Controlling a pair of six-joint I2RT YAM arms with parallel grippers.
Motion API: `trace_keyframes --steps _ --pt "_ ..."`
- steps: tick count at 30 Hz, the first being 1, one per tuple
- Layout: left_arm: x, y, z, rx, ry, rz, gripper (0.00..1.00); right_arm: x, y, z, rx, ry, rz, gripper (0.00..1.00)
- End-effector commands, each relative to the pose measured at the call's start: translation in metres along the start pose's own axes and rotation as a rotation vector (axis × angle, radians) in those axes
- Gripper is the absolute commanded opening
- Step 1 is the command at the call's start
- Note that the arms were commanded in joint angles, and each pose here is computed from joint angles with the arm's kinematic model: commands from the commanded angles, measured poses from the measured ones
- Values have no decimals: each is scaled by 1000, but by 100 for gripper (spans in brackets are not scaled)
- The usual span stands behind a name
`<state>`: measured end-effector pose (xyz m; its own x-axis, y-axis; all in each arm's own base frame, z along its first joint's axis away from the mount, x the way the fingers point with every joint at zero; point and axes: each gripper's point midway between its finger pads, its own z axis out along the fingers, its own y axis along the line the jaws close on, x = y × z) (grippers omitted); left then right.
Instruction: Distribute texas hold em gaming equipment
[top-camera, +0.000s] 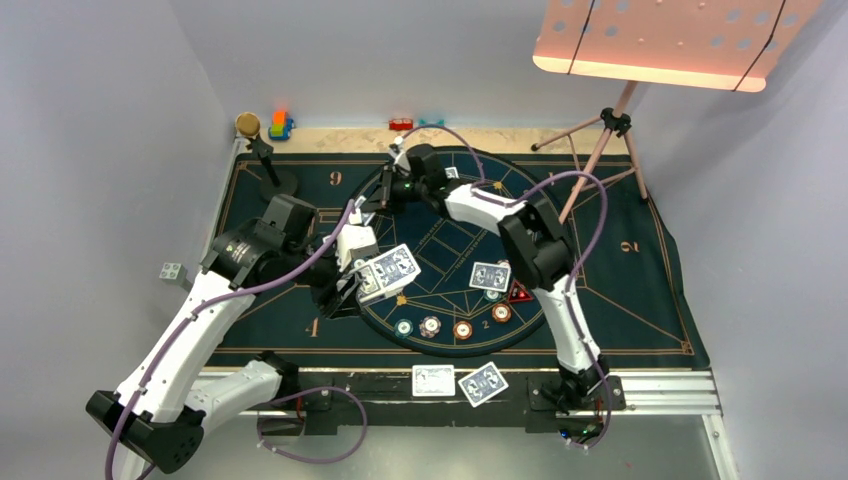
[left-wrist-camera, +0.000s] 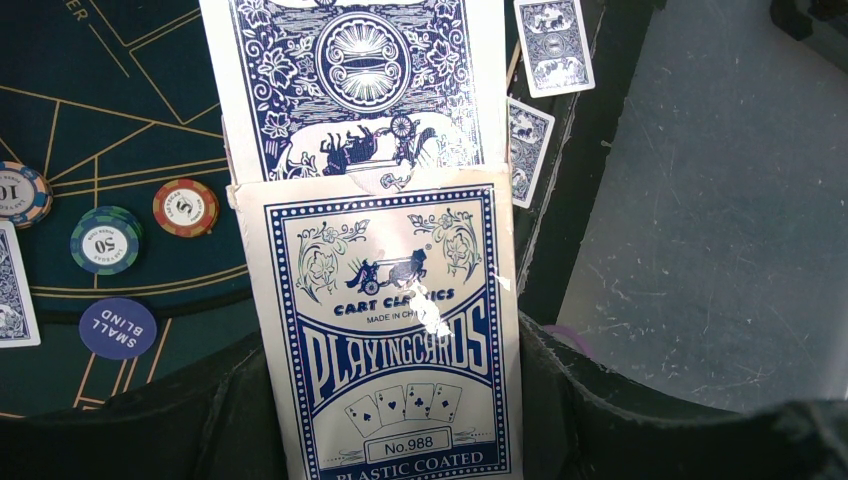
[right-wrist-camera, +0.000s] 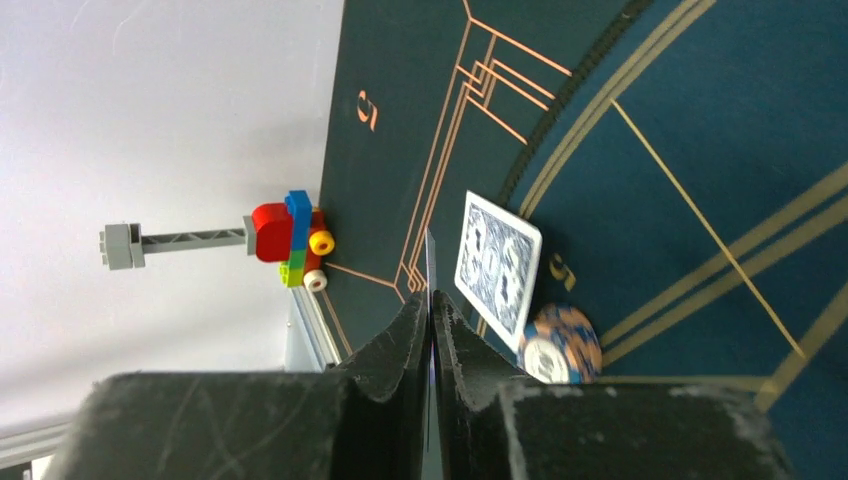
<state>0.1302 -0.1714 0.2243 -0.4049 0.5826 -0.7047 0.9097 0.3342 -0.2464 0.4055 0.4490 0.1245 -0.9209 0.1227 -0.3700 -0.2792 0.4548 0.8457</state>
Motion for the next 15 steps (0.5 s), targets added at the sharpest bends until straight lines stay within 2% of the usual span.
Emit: trace_keyframes --steps 1,6,13,15 --pt "-19 -6 -9 8 -63 35 0 -20 56 22 -170 -49 -58 11" --pt "-17 -6 -11 4 -60 40 0 -14 38 52 -144 -39 -30 15" --pt "-15 -8 -12 0 -62 41 0 -7 2 65 -25 -9 -30 34" --pt "-15 -9 -12 0 -62 40 0 -5 -6 63 9 3 -36 34"
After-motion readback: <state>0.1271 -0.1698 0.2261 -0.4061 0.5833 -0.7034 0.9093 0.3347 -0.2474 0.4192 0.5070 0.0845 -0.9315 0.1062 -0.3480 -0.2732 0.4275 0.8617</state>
